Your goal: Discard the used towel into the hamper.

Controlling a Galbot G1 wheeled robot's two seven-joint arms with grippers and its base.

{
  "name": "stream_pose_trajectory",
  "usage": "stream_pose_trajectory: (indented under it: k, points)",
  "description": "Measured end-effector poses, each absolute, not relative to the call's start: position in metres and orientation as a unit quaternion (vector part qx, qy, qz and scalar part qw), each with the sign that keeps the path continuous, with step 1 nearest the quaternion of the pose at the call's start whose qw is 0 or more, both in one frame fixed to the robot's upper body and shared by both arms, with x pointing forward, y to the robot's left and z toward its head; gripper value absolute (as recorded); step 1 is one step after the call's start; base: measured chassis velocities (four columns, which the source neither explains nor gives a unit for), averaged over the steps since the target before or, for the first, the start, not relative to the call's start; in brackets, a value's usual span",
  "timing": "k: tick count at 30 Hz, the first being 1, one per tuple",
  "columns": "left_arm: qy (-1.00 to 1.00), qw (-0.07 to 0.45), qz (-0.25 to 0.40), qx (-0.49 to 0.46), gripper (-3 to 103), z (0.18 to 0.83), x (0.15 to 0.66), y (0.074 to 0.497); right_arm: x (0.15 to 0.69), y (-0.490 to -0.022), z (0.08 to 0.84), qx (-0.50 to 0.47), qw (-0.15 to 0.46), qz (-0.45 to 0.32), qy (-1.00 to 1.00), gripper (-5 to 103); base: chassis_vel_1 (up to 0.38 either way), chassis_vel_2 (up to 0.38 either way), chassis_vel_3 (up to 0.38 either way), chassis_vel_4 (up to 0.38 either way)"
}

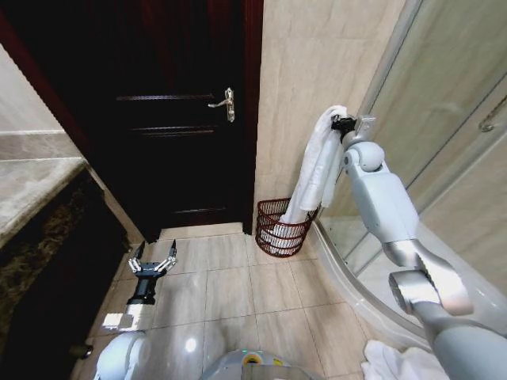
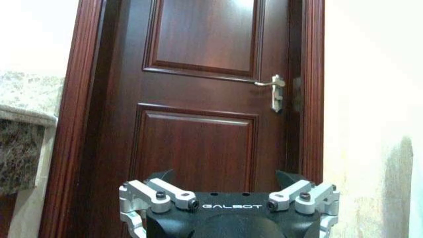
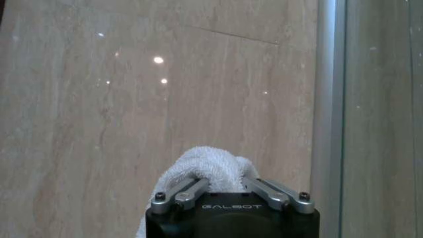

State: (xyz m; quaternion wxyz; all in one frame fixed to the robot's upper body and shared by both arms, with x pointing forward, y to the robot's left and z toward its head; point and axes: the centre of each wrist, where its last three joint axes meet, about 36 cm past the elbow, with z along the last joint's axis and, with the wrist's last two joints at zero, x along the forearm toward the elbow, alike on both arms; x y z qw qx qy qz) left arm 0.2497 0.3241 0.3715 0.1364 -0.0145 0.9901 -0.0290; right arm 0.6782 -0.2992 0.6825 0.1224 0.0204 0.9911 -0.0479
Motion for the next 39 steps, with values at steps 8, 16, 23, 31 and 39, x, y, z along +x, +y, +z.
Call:
stream_pose_trajectory:
  k: [8, 16, 23, 31, 39]
  points:
    - [0.990, 0.135, -0.033, -0.016, 100, 0.368, 0.252, 0.323, 0.677, -0.287, 0.666, 0.011, 0.113, -0.047, 0.992, 5, 0.000, 0.000, 0.000, 0.000]
    - [0.990, 0.135, -0.030, -0.016, 100, 0.368, 0.253, 0.325, 0.678, -0.269, 0.648, 0.000, 0.106, -0.040, 0.994, 5, 0.000, 0.000, 0.000, 0.000]
    - [0.991, 0.132, -0.029, -0.019, 100, 0.367, 0.249, 0.326, 0.679, -0.247, 0.639, -0.012, 0.102, -0.031, 0.994, 5, 0.000, 0.000, 0.000, 0.000]
    - [0.991, 0.133, -0.028, -0.010, 100, 0.366, 0.248, 0.327, 0.679, -0.254, 0.630, -0.006, 0.097, -0.034, 0.995, 5, 0.000, 0.000, 0.000, 0.000]
    - [0.991, 0.132, -0.030, -0.006, 100, 0.364, 0.248, 0.323, 0.680, -0.252, 0.621, -0.006, 0.093, -0.032, 0.995, 5, 0.000, 0.000, 0.000, 0.000]
